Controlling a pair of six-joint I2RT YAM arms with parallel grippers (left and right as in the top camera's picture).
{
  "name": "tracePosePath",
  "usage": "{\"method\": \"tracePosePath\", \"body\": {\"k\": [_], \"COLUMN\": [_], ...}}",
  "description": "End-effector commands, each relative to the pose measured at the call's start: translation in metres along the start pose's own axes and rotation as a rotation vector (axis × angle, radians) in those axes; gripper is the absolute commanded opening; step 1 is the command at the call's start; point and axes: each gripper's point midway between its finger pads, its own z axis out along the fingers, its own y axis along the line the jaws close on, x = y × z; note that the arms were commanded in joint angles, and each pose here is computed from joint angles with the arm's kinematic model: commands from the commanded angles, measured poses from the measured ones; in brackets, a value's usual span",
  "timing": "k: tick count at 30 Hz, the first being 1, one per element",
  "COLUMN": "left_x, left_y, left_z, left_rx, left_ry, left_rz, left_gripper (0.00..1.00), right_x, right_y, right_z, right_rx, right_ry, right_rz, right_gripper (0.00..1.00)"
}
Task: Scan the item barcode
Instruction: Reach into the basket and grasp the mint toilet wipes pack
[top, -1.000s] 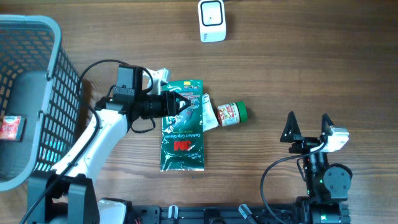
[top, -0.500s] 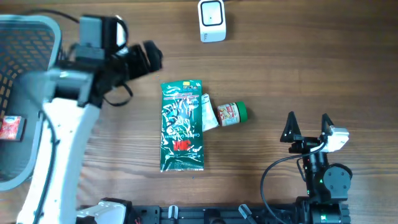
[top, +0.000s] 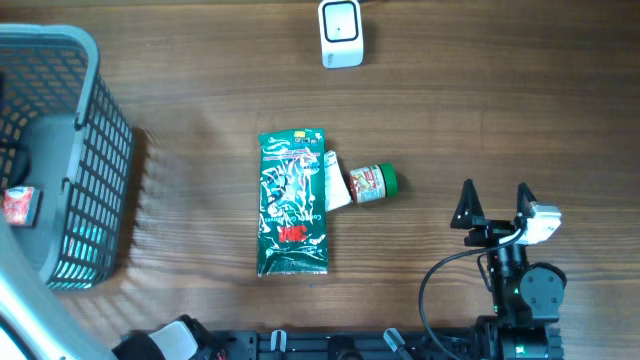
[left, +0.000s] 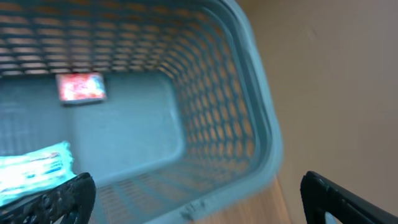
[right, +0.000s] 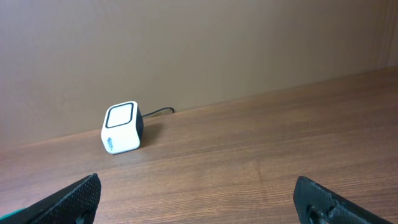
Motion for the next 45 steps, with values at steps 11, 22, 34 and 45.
{"method": "tracePosePath", "body": {"k": [11, 22, 34, 45], "left_x": [0.053, 0.096, 0.169, 0.177], "left_y": [0.133, 0.190, 0.243, 0.260], "left_z": [0.148, 0.195, 0.226, 0.196], "left_rx": [-0.654, -0.871, -0.927, -1.054], "left_ry": [0.434, 0.559, 0.606, 0.671], "left_rz": [-0.110, 0.023, 0.086, 0.110], "left_gripper": [0.98, 0.97, 0.88, 0.04], "right_x": [-0.001, -0.001, -0.001, -0.001], "right_y": [0.002, 0.002, 0.002, 0.002], "right_z": [0.000, 0.000, 0.000, 0.000], "right_rx": [-0.010, -0.010, -0.010, -0.010], "right_ry": [-0.006, -0.006, -0.006, -0.006], "right_rz": [-0.019, -0.019, -0.019, -0.019], "right_gripper": [1.00, 1.00, 1.00, 1.00]}}
